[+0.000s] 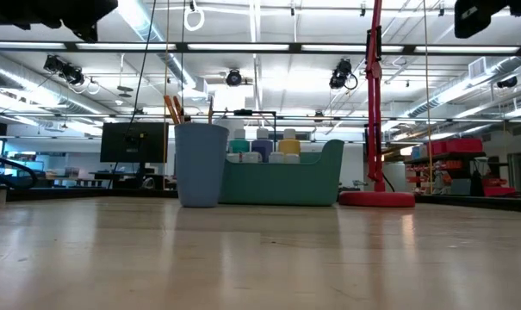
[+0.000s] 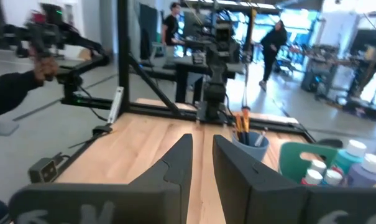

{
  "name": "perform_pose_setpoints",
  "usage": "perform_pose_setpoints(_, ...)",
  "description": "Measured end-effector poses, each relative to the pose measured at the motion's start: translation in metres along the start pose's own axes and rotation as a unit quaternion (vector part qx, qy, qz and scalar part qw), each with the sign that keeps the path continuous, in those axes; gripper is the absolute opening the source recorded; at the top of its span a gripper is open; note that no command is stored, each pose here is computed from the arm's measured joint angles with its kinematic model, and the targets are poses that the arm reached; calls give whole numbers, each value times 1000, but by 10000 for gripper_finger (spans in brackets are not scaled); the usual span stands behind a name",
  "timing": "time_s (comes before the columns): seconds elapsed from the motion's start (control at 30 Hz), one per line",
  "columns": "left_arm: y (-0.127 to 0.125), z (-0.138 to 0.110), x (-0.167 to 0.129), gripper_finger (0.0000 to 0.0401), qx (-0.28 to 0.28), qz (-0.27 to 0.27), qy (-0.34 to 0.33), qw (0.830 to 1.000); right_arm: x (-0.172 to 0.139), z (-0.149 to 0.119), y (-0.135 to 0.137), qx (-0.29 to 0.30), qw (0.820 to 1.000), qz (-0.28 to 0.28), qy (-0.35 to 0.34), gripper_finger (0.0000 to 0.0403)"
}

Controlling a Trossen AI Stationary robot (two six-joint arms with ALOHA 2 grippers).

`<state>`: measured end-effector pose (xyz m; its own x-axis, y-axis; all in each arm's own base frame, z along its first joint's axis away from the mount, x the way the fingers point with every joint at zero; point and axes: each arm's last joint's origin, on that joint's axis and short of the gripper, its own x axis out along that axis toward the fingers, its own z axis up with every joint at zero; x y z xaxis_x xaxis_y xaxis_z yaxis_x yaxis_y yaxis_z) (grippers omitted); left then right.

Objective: Pick & Place Paint Supplies
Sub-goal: Return to Home Position

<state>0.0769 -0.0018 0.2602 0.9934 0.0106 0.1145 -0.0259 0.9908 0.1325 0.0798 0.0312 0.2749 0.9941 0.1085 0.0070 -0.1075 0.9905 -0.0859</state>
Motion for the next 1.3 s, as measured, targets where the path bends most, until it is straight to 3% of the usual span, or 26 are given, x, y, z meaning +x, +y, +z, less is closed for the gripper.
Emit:
perform_pose_setpoints(0.4, -7, -59, 7, 146, 13, 45, -58, 997, -16, -18, -3, -10, 999, 32, -35, 66)
perform_pose_setpoints(0.5, -8, -75, 9, 146, 11, 65, -42, 997, -18, -25, -3, -11, 999, 32, -40, 66)
perform_pose_setpoints(0.77, -7, -75, 9, 146, -16, 68, -43, 997, -16, -37, -1, -13, 999, 37, -38, 66)
perform_pose_setpoints(0.93, -7, -80, 10, 146, -54, 79, -18, 995, -11, -48, 4, -2, 996, 77, -37, 66)
perform_pose_setpoints(1.3, -7, -79, 10, 146, -48, 80, -22, 995, 0, -74, 13, 3, 994, 97, -47, 66)
